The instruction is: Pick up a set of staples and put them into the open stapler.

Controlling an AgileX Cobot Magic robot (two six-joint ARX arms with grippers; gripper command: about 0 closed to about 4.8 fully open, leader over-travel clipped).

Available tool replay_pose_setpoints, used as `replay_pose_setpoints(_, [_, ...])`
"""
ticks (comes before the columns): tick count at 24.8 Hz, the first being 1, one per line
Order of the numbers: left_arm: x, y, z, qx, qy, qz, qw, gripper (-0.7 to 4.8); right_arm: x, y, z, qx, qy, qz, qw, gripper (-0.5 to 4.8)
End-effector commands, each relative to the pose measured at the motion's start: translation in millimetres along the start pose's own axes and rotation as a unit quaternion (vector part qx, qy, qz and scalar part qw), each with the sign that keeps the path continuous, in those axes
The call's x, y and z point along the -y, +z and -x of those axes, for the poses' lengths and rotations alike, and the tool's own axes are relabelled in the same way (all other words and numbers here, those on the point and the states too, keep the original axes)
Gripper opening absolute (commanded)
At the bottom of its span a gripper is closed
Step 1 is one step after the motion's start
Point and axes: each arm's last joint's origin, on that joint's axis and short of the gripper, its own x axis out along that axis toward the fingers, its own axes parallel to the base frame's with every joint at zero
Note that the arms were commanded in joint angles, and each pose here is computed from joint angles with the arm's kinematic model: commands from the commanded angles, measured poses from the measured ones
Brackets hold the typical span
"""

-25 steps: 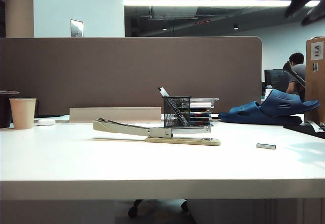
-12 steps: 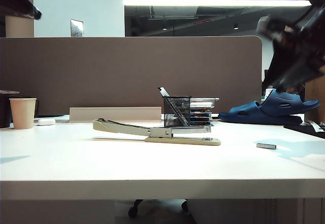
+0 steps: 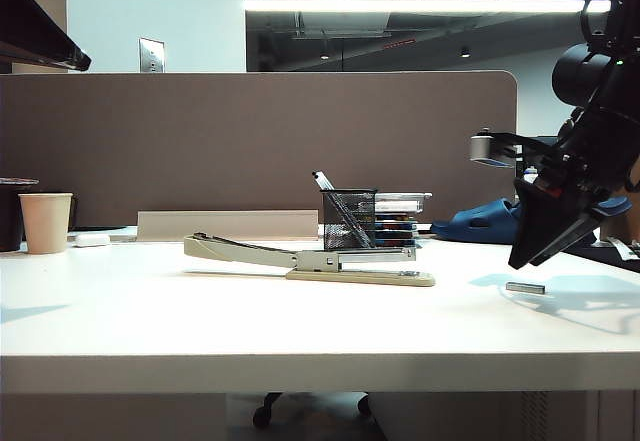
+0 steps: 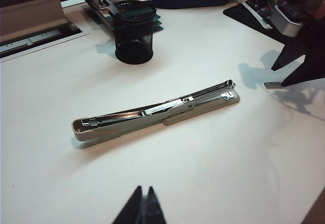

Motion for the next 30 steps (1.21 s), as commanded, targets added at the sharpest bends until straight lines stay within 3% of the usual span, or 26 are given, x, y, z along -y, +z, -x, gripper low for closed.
replay_pose_setpoints(1, [0.2, 2.1, 0.6, 0.005, -0.003, -0.006, 1.000, -0.01, 2.4, 2.2, -2.6, 0.009, -0.004, 0.007, 1.000, 2.68])
replay_pose_setpoints(8, [0.3, 2.0, 0.6, 0.005, -0.003, -0.006, 1.000, -0.02, 4.6, -3.6, -14.7, -0.007, 0.008, 0.002, 1.000, 2.60])
replay_pose_setpoints(10, [0.3, 2.1, 0.6, 0.005, -0.003, -0.006, 1.000, -0.01, 4.7, -4.1, -15.7, -0.008, 0.010, 0.003, 1.000, 2.28])
replay_pose_setpoints(22, [0.3, 2.0, 0.6, 0.005, -0.003, -0.006, 1.000, -0.02, 3.1, -12.5, -24.0, -0.054, 0.015, -0.011, 0.998, 2.20])
replay_pose_setpoints(25, [0.3, 2.0, 0.6, 0.005, -0.003, -0.006, 1.000, -0.02, 2.7, -13.7, -23.9, -0.063, 0.012, -0.013, 0.998, 1.52])
replay_pose_setpoints(30, [0.3, 2.1, 0.6, 0.005, -0.003, -0.006, 1.000, -0.02, 3.7, -14.4, -23.7, -0.076, -0.005, -0.012, 0.997, 1.35])
